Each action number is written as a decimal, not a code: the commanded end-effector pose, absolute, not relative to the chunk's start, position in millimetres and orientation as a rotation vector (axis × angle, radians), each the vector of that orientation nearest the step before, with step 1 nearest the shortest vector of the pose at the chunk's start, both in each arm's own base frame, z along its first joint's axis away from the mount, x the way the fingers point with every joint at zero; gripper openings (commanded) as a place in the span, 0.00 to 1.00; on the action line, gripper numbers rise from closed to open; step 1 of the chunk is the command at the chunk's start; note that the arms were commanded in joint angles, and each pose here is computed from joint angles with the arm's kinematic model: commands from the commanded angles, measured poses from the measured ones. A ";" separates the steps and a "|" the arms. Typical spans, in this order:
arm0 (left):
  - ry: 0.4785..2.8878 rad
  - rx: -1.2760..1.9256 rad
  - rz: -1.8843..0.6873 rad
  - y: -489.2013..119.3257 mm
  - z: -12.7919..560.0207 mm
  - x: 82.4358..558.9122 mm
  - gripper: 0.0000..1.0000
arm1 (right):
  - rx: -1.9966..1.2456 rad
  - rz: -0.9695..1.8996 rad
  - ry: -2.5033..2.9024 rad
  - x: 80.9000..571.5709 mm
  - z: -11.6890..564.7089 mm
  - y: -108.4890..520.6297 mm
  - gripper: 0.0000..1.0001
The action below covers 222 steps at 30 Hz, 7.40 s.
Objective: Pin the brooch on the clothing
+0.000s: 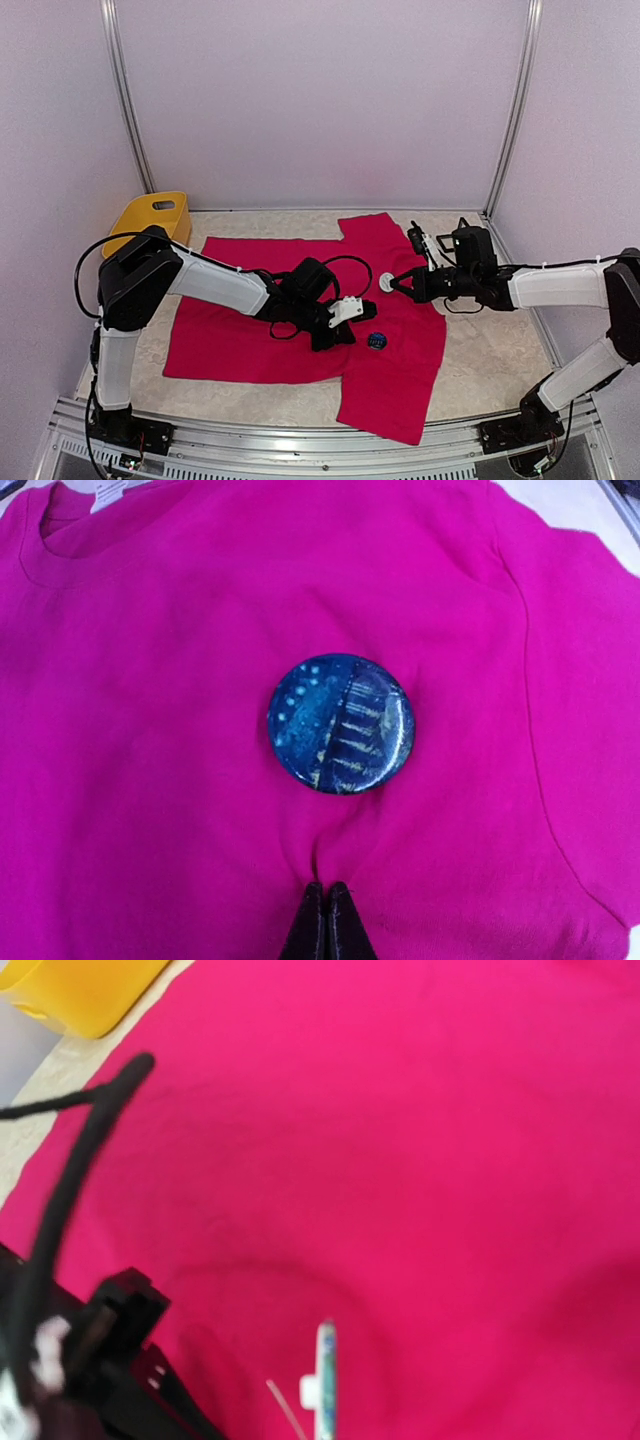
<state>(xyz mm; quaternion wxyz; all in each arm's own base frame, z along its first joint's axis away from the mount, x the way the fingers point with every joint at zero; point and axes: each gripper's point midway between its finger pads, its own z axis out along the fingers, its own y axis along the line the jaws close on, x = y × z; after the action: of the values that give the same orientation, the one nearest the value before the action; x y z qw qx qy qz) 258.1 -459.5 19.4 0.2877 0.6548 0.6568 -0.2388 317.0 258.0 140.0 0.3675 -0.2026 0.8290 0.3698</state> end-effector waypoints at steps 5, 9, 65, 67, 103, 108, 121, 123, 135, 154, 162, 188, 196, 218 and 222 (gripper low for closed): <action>1.683 1.544 -0.972 -459.6 72.3 249.4 0.00 | -0.756 0.892 1.937 313.5 127.9 275.4 0.00; 1.678 1.555 -0.995 -456.7 75.9 244.2 0.19 | -0.816 0.900 1.896 311.0 119.9 283.2 0.00; 1.704 1.521 -0.965 -444.0 70.5 244.8 0.00 | -1.387 0.550 1.348 219.6 64.8 332.5 0.00; 1.702 1.525 -0.968 -443.9 70.5 243.7 0.09 | -1.358 0.588 1.364 219.6 67.9 333.3 0.00; 1.673 1.593 -0.969 -445.6 75.7 237.9 0.00 | -1.280 0.749 1.356 224.1 90.8 337.4 0.00; 1.689 1.587 -0.968 -441.6 80.8 235.8 0.00 | -1.263 0.697 1.411 226.7 85.4 327.1 0.10; 1.699 1.587 -0.970 -438.2 95.9 230.8 0.00 | -1.240 0.696 1.580 222.2 54.9 311.1 0.42; 1.717 1.597 -0.972 -437.3 94.2 228.8 0.00 | -1.216 0.691 1.609 228.4 51.6 309.9 0.40; 1.750 1.588 -0.995 -430.6 103.0 224.5 0.00 | -1.227 0.696 1.677 234.2 33.0 307.3 0.18; 1.772 1.563 -0.970 -426.4 102.9 228.6 0.00 | -1.257 0.851 1.478 229.3 82.2 349.8 0.48; 1.762 1.564 -0.976 -427.6 104.9 228.2 0.00 | -1.297 0.869 1.449 226.6 78.0 368.7 0.51; 1.732 1.623 -1.025 -426.3 101.2 212.7 0.00 | -1.105 0.921 1.584 255.6 94.1 361.0 0.21; 1.733 1.637 -1.024 -426.1 99.5 210.5 0.00 | -1.040 0.953 1.658 268.1 91.5 356.8 0.20; 1.799 1.643 -0.957 -420.1 80.1 218.3 0.00 | -0.957 0.983 1.715 272.6 95.1 341.3 0.19; 1.807 1.627 -0.921 -419.9 80.7 223.2 0.00 | -1.000 0.993 1.695 267.6 96.4 343.1 0.24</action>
<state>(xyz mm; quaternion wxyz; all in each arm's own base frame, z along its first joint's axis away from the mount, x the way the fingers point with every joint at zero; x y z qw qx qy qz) 238.3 -424.8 89.8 0.3021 0.5942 0.6643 -0.3381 244.8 353.7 77.2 0.4056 -0.4212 0.6919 0.4235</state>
